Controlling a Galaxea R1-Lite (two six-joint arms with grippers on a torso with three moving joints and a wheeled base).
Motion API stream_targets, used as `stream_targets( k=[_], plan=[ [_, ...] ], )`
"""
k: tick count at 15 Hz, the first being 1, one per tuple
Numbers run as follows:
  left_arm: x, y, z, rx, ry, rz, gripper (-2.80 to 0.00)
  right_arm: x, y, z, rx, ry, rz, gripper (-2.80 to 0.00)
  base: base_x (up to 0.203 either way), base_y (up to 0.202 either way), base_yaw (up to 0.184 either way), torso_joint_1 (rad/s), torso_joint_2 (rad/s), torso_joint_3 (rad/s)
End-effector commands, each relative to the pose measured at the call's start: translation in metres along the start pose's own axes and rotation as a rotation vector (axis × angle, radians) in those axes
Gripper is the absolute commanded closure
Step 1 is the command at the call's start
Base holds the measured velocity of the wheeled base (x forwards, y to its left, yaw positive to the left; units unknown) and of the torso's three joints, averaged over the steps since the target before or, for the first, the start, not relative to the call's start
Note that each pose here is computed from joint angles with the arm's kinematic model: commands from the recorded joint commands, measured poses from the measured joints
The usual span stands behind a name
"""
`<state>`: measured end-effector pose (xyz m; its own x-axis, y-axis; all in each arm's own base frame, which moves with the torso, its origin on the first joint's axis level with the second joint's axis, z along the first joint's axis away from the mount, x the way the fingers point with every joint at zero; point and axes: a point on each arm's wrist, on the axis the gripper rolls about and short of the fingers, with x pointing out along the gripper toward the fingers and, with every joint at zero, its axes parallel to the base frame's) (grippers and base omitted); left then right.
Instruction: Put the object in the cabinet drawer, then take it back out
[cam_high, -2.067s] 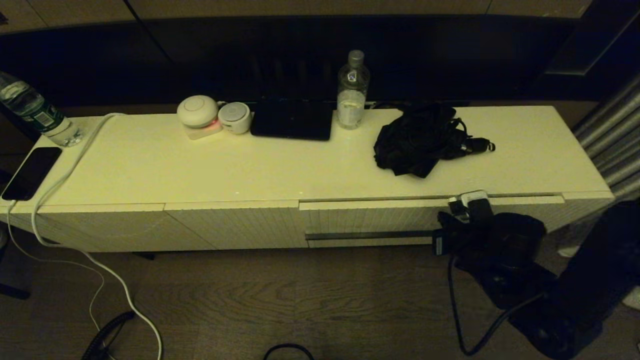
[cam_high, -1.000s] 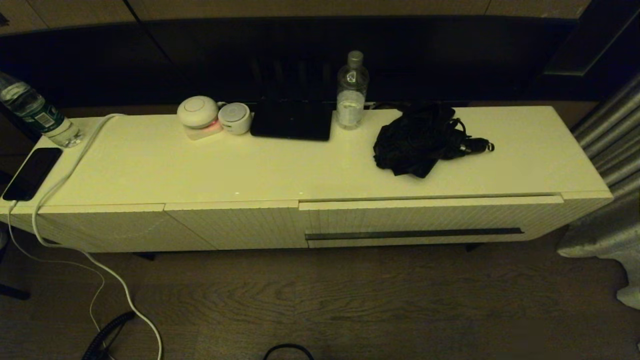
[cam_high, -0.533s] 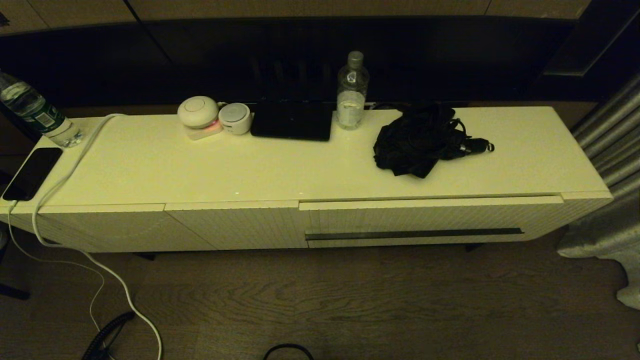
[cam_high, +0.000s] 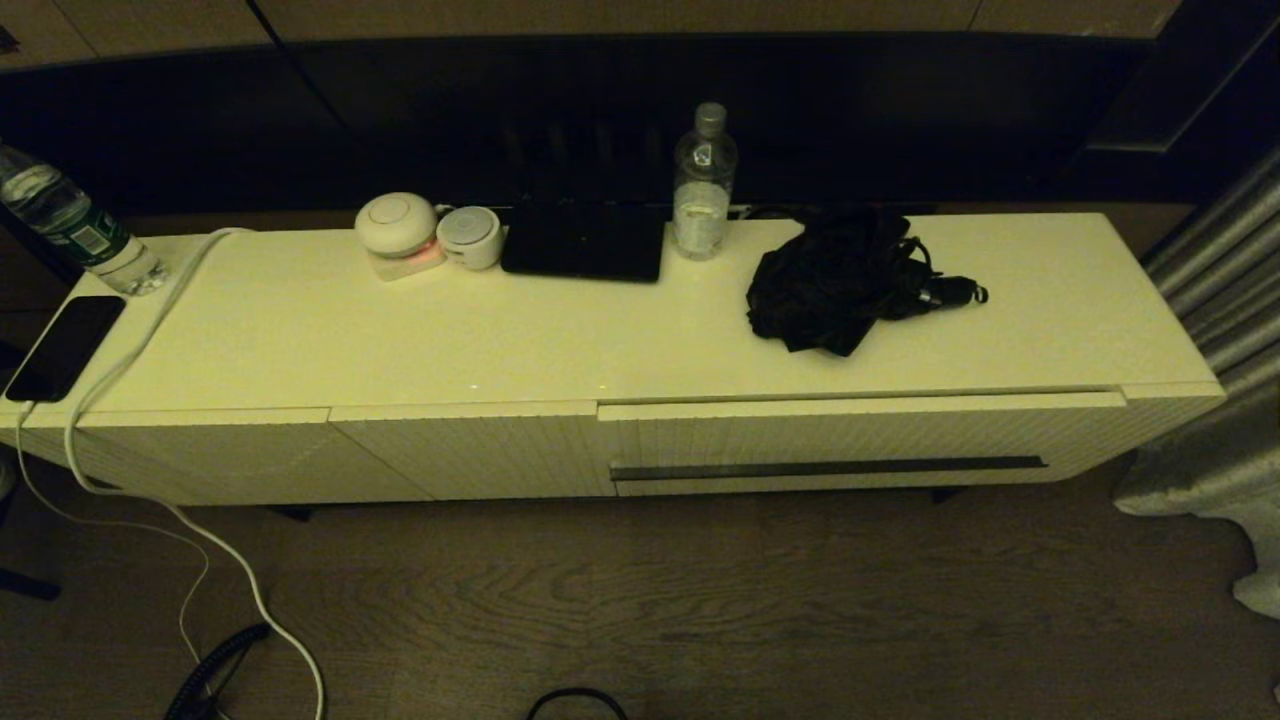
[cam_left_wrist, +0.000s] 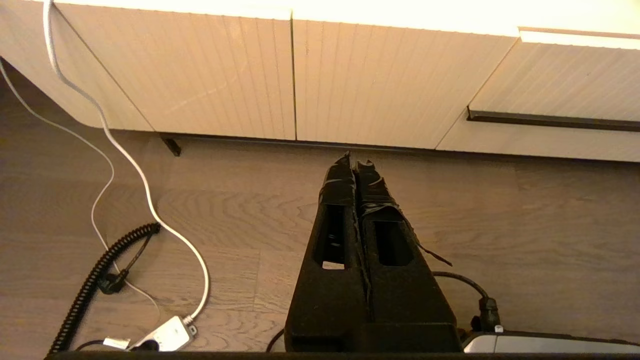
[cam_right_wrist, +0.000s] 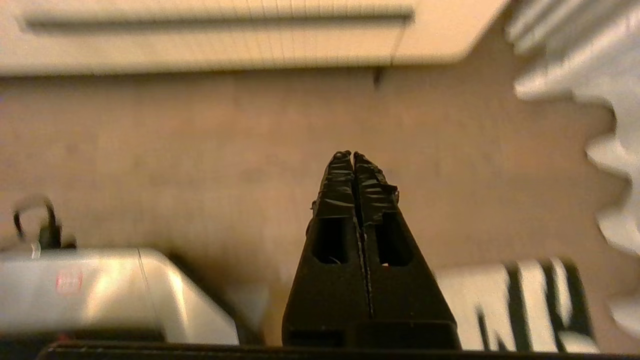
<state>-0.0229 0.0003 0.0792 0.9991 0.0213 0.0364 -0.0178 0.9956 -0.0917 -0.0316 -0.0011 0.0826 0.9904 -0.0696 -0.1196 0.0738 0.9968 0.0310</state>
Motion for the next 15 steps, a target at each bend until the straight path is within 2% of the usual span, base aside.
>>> stream_targets(
  k=[1,2,5,9,10,12,15],
  plan=[
    [-0.0001,0.0000,0.0000,-0.001,-0.002,0.000,0.00,0.0095,0.0008,-0.0052,-0.033,-0.130,0.024,0.00,0.000,0.000,0.000,0.000,0.00,0.000],
    [-0.0001,0.0000,0.0000,-0.001,-0.002,0.000,0.00,0.0093,0.0010,-0.0046,-0.049,-0.135,0.030,0.00,0.000,0.000,0.000,0.000,0.00,0.000],
    [-0.0001,0.0000,0.0000,-0.001,-0.002,0.000,0.00,0.0093,0.0009,-0.0055,0.015,-0.122,0.031,0.00,0.000,0.000,0.000,0.000,0.00,0.000],
    [-0.0001,0.0000,0.0000,-0.001,-0.002,0.000,0.00,0.0095,0.0009,-0.0059,0.030,-0.121,0.028,0.00,0.000,0.000,0.000,0.000,0.00,0.000],
    [-0.0001,0.0000,0.0000,-0.001,-0.002,0.000,0.00,0.0094,0.0008,-0.0056,0.021,-0.124,0.026,0.00,0.000,0.000,0.000,0.000,0.00,0.000],
    [-0.0001,0.0000,0.0000,-0.001,-0.002,0.000,0.00,0.0095,0.0009,-0.0063,-0.045,-0.116,0.028,0.00,0.000,0.000,0.000,0.000,0.00,0.000],
    [-0.0001,0.0000,0.0000,-0.001,-0.002,0.000,0.00,0.0094,0.0010,-0.0062,-0.015,-0.116,0.031,0.00,0.000,0.000,0.000,0.000,0.00,0.000]
  ],
)
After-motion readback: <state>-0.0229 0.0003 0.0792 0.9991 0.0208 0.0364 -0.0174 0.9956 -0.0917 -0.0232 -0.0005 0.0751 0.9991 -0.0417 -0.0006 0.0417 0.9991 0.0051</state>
